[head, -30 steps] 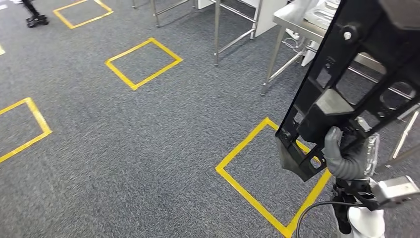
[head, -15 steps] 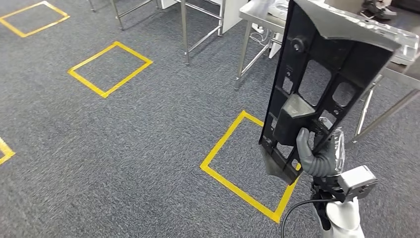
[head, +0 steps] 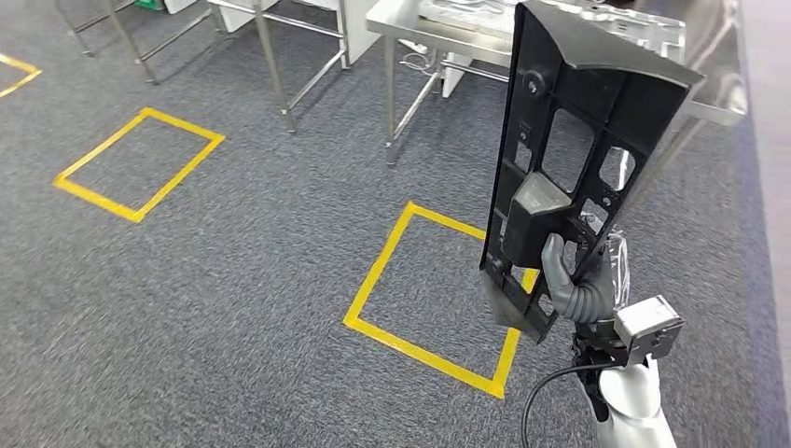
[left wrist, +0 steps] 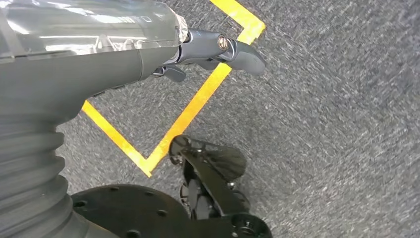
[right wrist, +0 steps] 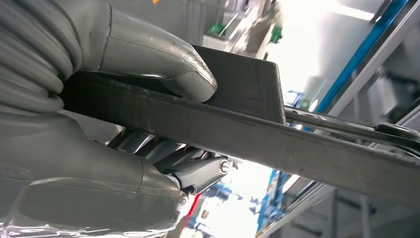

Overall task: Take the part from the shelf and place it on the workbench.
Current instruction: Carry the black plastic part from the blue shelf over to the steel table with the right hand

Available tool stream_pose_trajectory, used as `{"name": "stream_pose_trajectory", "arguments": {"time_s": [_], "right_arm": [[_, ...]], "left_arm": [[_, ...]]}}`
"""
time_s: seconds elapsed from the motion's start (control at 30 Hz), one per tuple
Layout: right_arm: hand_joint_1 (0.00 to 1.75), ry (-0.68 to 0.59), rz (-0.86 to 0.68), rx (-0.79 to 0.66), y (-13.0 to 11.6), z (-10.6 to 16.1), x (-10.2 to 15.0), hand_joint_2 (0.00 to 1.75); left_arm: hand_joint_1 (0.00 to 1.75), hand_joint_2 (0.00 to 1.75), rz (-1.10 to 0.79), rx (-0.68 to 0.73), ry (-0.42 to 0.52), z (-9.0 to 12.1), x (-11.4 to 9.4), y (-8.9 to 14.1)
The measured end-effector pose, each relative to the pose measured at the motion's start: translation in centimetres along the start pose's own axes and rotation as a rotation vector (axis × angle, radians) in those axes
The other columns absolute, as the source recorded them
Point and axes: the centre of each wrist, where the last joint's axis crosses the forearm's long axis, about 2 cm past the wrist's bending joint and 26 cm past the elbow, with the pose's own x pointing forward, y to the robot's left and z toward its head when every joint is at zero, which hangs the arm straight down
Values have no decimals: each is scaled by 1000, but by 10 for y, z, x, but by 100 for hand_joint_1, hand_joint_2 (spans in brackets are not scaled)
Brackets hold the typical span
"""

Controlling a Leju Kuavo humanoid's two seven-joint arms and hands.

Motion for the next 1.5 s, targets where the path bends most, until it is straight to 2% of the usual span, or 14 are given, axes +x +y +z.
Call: {"name": "stream_pose_trajectory", "arguments": {"time_s": [0.5,0.7,0.9,1.23,1.4,1.5], "right_arm": [[175,68,95,-30,-36,28,2,175],[175,111,210,-56,-48,23,6,175],[175,104,289,-57,-56,-12,9,175],[175,50,300,5,-67,-75,0,175],[175,50,299,28,-69,-96,-8,175],[175,78,294,41,-67,-98,-17,175]], "left_arm": [[0,175,-4,-117,4,5,-4,-10],[0,175,-4,-148,-2,1,3,-12],[0,175,-12,-167,-9,-1,5,-10],[0,175,-15,-174,-20,-2,6,-5],[0,175,-17,-172,-14,-3,6,-4],[0,175,-19,-170,-5,-2,5,-4]]}}
